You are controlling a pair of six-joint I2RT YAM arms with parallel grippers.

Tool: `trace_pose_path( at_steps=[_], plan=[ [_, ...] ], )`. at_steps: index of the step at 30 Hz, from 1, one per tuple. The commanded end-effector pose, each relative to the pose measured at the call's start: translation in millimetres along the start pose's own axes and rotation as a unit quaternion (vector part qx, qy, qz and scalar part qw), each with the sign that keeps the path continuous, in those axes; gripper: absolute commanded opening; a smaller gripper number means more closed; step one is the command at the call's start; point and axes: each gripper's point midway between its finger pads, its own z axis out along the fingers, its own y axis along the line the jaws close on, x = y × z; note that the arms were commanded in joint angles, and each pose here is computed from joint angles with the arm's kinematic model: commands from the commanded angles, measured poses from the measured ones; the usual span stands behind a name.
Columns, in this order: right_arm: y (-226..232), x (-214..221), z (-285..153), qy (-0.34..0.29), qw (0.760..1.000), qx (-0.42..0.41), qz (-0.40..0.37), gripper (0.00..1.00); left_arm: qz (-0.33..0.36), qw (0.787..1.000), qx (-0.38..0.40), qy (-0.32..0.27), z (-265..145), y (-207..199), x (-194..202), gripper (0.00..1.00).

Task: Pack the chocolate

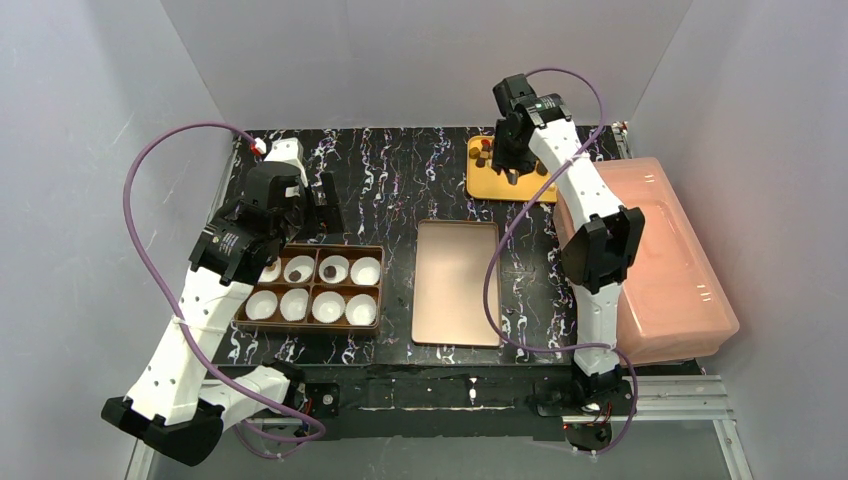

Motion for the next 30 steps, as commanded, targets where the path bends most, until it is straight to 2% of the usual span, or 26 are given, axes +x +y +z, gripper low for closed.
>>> trace_pose_path(
  at_steps=[1, 10, 22, 30],
  plan=[
    [-29, -17, 21, -0.006, 0.999, 0.04, 0.018, 0.49, 0.005, 1.0, 0.0, -0.008, -4, 3, -2, 0.99],
    [-65, -32, 53, -0.002, 0.996, 0.063, 0.059, 0.49, 0.008, 1.0, -0.002, -0.008, -5, 3, -3, 1.0],
    [-74, -48, 80, -0.007, 0.995, 0.044, 0.09, 0.47, 0.011, 1.0, -0.004, -0.006, -6, 4, -4, 0.99],
    [-85, -39, 98, 0.014, 0.993, 0.052, 0.103, 0.46, 0.014, 1.0, -0.007, -0.004, -6, 4, -5, 1.0]
  ],
)
